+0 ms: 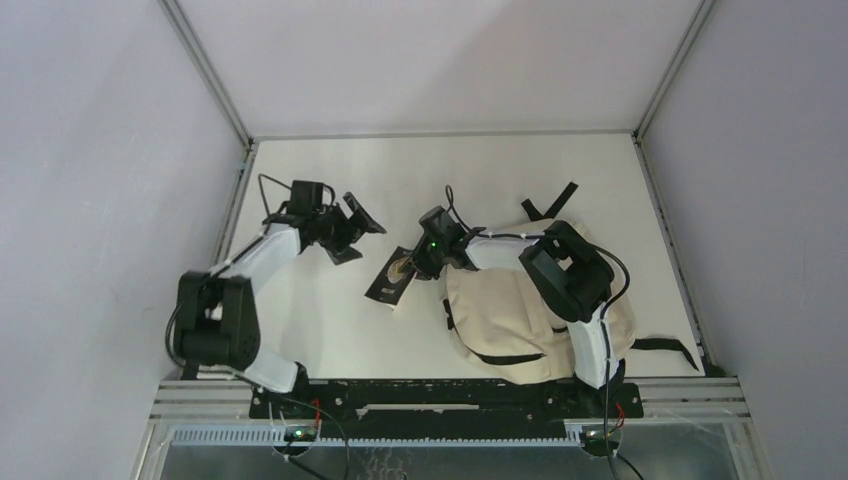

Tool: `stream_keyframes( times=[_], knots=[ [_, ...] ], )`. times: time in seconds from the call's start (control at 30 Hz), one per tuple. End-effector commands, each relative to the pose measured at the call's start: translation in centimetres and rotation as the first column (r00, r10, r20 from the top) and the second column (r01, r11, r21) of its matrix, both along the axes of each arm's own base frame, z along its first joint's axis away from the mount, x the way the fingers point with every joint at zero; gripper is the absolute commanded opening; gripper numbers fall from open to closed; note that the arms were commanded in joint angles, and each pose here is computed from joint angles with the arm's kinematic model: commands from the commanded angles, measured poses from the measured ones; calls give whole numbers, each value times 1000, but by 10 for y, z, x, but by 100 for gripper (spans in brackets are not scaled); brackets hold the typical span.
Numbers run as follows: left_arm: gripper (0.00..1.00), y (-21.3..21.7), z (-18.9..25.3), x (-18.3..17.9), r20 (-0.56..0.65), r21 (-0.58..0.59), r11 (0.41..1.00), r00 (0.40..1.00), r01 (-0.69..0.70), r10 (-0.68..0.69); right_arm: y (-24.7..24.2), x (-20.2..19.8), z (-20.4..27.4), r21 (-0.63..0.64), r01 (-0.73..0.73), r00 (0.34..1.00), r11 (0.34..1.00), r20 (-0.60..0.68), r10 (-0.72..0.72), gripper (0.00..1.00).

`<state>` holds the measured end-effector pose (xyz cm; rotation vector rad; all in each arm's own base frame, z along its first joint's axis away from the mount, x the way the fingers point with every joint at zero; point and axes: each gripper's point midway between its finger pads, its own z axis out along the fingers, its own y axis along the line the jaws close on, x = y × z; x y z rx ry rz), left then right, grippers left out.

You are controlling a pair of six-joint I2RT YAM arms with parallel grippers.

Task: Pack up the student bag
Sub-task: Pick up the book from the center of the board.

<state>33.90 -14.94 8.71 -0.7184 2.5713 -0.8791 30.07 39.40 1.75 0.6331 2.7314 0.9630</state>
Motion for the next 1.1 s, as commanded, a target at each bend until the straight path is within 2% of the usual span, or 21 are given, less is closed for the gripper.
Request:
stream_keyframes(
  times=[0.0, 0.13, 0.43, 0.63, 0.77, 1.07],
  knots=[
    [95, 14, 27, -32, 78, 58, 998, 997, 22, -27, -10, 0, 19, -13, -30, 998, 999, 49, 31, 30],
    [100, 18, 17, -69, 56, 37, 999, 998, 0, -3, -8, 7, 38, 39, -41, 996, 998, 78, 38, 30],
    [100, -6, 7, -109, 7, -187, 982, 1000, -13, 14, -9, 20, 82, 123, -36, 988, 992, 150, 17, 30],
    [100, -9, 9, -105, 17, -290, 950, 992, -118, 129, -2, 20, 93, 167, -38, 988, 985, 156, 12, 30],
    [100, -10, 23, -90, 86, -364, 918, 976, -155, 199, 2, 17, 97, 183, -44, 988, 982, 156, 16, 30],
    [93, -15, 24, -84, 83, -422, 893, 974, -158, 211, 11, 12, 107, 221, -52, 987, 974, 159, 17, 31]
  ],
)
